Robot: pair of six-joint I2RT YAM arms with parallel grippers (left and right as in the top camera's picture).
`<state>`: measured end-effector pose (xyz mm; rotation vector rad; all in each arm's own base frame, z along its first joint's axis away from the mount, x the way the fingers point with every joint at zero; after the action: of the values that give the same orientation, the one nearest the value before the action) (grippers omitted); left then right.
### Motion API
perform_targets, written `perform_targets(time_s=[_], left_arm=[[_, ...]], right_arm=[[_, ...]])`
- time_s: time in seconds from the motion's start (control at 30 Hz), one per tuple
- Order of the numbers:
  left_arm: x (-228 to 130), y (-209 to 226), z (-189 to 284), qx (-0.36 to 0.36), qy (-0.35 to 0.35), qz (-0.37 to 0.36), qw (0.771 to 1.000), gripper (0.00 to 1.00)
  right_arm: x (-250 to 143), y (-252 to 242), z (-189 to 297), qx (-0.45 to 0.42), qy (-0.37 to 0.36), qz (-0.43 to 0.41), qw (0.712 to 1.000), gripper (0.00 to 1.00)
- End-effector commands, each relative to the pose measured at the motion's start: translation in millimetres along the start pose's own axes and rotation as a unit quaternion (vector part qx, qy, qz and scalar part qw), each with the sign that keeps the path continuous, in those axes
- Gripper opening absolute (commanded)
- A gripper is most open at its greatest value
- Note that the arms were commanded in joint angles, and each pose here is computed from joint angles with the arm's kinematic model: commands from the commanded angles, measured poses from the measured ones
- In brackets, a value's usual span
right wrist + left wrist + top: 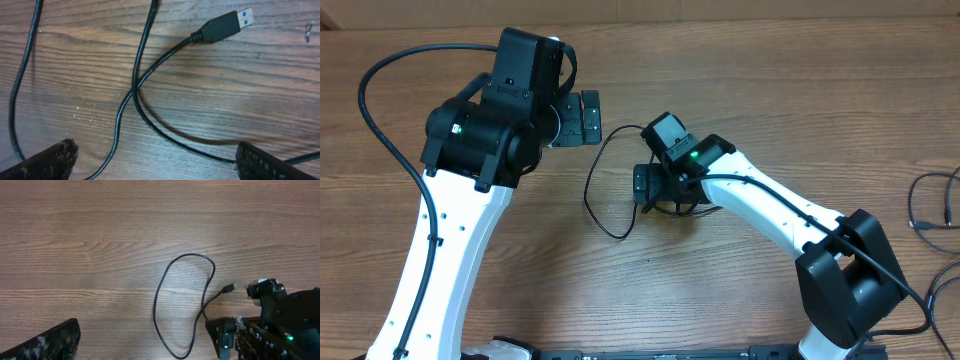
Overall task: Untangle cables
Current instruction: 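Reach the right gripper to the center cable and grasp it, then carry the black cable right with the right gripper to the edge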
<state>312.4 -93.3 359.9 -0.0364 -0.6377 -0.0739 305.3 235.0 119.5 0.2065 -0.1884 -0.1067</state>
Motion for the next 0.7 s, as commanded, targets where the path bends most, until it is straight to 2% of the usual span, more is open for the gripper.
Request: perform_targets(time_s=[0.0,0.37,0.53,0.67], left_arm=[[2,-1,4,-0.005,-0.006,0.008,1.0,1.0],[2,-1,4,-0.005,-0.006,0.008,1.0,1.0],[2,-1,4,-0.005,-0.006,0.008,1.0,1.0],[2,-1,4,-0.005,-0.006,0.008,1.0,1.0]], right_arm=[[-3,-2,-12,-0.025,-0.007,0.003,1.0,1.0],[-28,4,-64,-0.061,0.035,0.016,0.997,1.0],[-28,3,-78,-0.072,0.033,0.019,0.997,1.0],[-27,-10,-86,-0.118,0.021,0.023,0.992,1.0]])
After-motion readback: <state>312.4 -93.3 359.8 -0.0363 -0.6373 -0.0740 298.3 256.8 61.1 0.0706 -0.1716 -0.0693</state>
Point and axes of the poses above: each gripper's point midway between its finger pads, its own z axis back along the fingers, its own y axis along the line the jaws close on, x = y × z, the point moved 6 cm from there along z, back along the fingers, and after that the axes turned 7 degrees about -z, right-handed, at the moved point
